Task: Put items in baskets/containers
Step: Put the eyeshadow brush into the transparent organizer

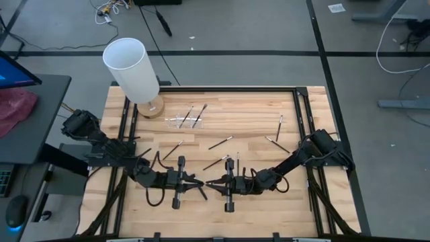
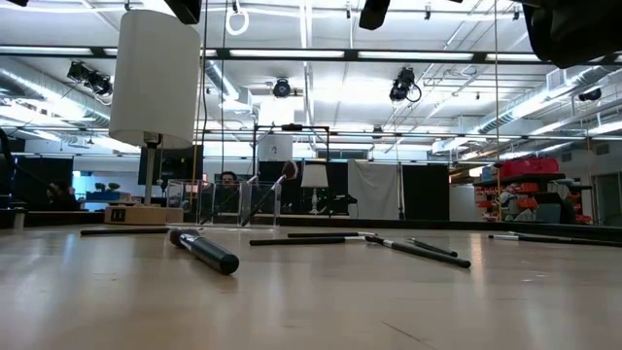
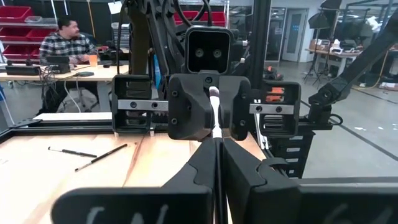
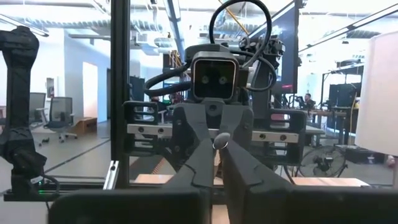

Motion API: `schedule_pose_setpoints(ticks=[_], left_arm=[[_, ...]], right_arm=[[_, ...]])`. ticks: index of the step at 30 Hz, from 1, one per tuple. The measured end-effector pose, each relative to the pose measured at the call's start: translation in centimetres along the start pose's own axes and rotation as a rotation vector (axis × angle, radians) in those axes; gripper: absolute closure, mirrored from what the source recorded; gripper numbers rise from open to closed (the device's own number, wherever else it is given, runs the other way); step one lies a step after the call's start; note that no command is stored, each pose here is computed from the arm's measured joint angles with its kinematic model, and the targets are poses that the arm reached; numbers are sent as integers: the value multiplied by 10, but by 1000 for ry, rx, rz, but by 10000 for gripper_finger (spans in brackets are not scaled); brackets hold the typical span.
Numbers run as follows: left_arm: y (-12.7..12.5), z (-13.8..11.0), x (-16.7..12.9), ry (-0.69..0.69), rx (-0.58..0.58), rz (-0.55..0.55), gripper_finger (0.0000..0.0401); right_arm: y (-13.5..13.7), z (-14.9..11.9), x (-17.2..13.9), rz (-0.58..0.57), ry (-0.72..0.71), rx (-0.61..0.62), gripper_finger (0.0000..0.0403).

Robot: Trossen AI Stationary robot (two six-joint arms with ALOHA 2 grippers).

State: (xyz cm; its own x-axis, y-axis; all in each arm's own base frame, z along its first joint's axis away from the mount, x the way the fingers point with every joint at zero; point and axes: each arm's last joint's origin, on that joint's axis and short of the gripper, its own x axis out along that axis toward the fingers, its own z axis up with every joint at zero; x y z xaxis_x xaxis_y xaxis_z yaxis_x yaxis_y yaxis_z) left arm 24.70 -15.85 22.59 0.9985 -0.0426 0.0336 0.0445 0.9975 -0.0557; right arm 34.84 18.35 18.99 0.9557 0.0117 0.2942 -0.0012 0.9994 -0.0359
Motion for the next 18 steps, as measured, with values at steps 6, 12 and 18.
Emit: schedule_pose_setpoints(ticks=[6, 12, 18], left_arm=[[1, -1, 0, 8, 6, 17, 357], [3, -9, -1, 82, 81, 77, 290], [11, -20, 1, 176, 95, 116, 232]], right_arm=[[0, -1, 0, -6, 11, 10, 393], [4, 9, -3, -65, 178, -25, 398], [-3, 24, -8, -77, 346, 20, 399]])
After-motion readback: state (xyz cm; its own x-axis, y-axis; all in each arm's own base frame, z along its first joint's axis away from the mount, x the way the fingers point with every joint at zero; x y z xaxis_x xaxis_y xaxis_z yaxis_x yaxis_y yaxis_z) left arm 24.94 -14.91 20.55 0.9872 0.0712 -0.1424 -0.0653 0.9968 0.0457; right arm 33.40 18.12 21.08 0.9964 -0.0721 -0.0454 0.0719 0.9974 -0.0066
